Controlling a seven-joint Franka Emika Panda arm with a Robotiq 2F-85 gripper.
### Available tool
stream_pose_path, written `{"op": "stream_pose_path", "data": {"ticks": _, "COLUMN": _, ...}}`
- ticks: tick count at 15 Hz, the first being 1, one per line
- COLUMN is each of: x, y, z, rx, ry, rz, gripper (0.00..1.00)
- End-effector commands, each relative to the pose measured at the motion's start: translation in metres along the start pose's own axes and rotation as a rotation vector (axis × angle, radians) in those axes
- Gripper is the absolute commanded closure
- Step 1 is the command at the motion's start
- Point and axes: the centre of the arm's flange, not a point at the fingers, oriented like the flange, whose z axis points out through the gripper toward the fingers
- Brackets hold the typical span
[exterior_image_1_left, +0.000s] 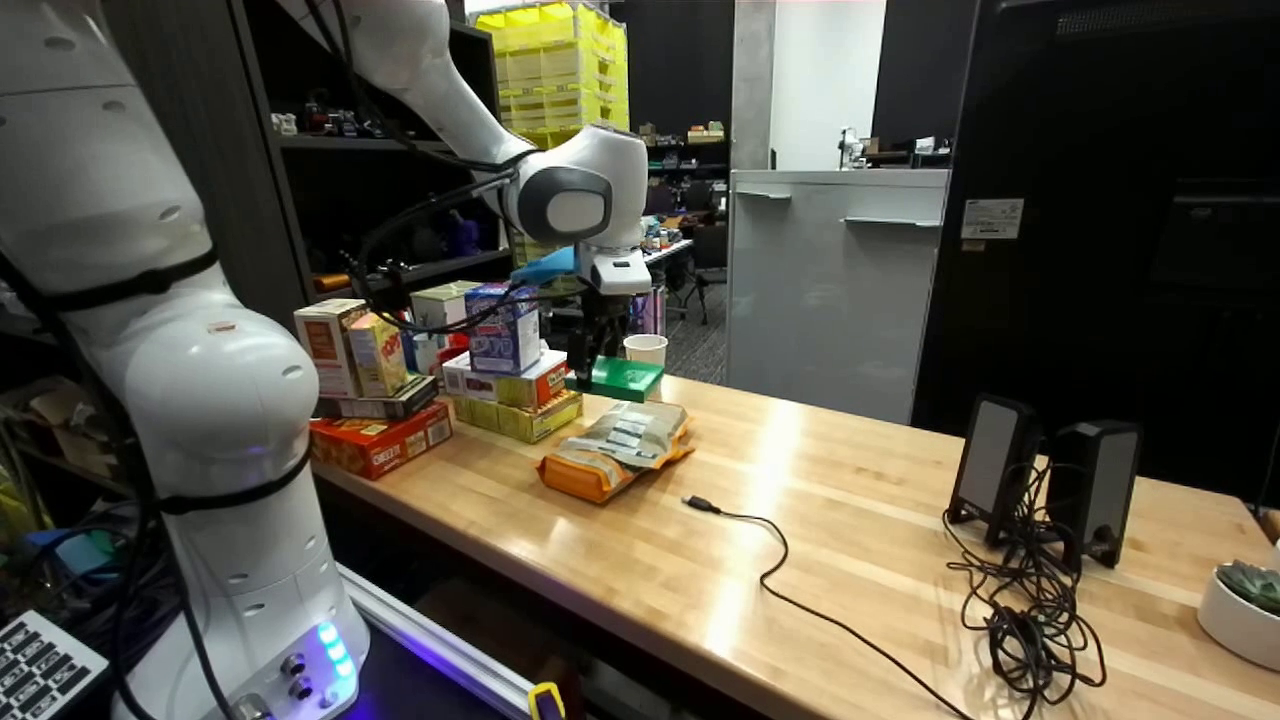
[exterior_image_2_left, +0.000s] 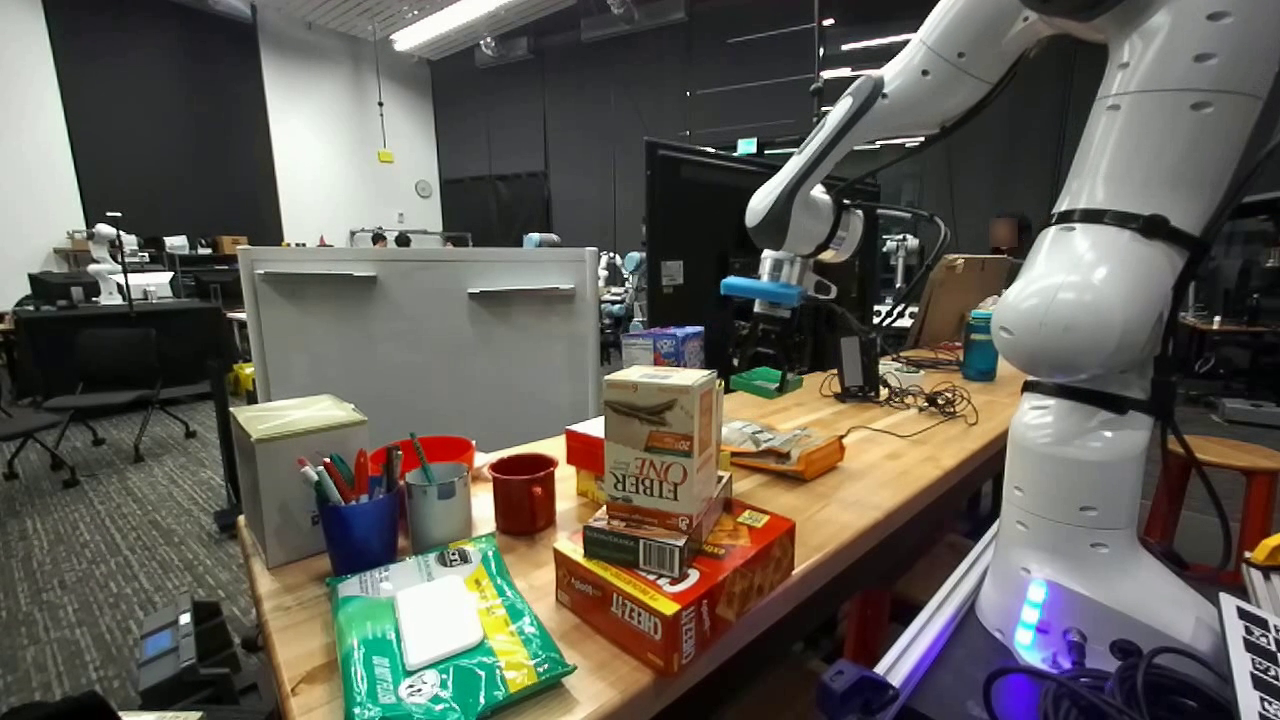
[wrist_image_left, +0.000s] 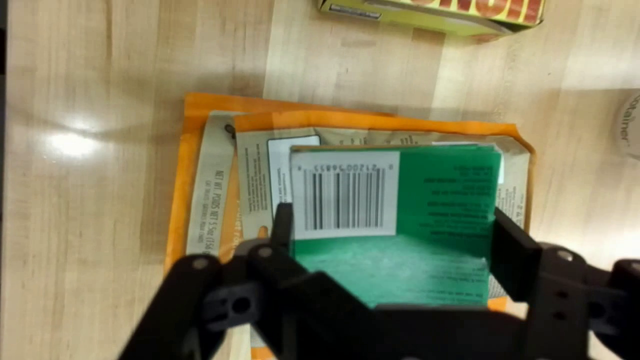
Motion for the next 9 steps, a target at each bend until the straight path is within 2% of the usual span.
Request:
{"op": "stream_pose_path", "data": {"ticks": 1, "x": 0.003, "y": 0.021, "z": -0.030, "rx": 0.056, "ry": -0.075, "rz": -0.030, "gripper": 0.37}}
{"op": "stream_pose_path", "data": {"ticks": 6, "x": 0.020, "y": 0.031, "z": -0.051, "rx": 0.129, "ry": -0.166, "rz": -0.038, "gripper": 0.37}}
{"op": "stream_pose_path", "data": {"ticks": 9, "x": 0.025, "y": 0.029, "z": -0.058, "rx": 0.210, "ry": -0.234, "rz": -0.024, "gripper": 0.37}}
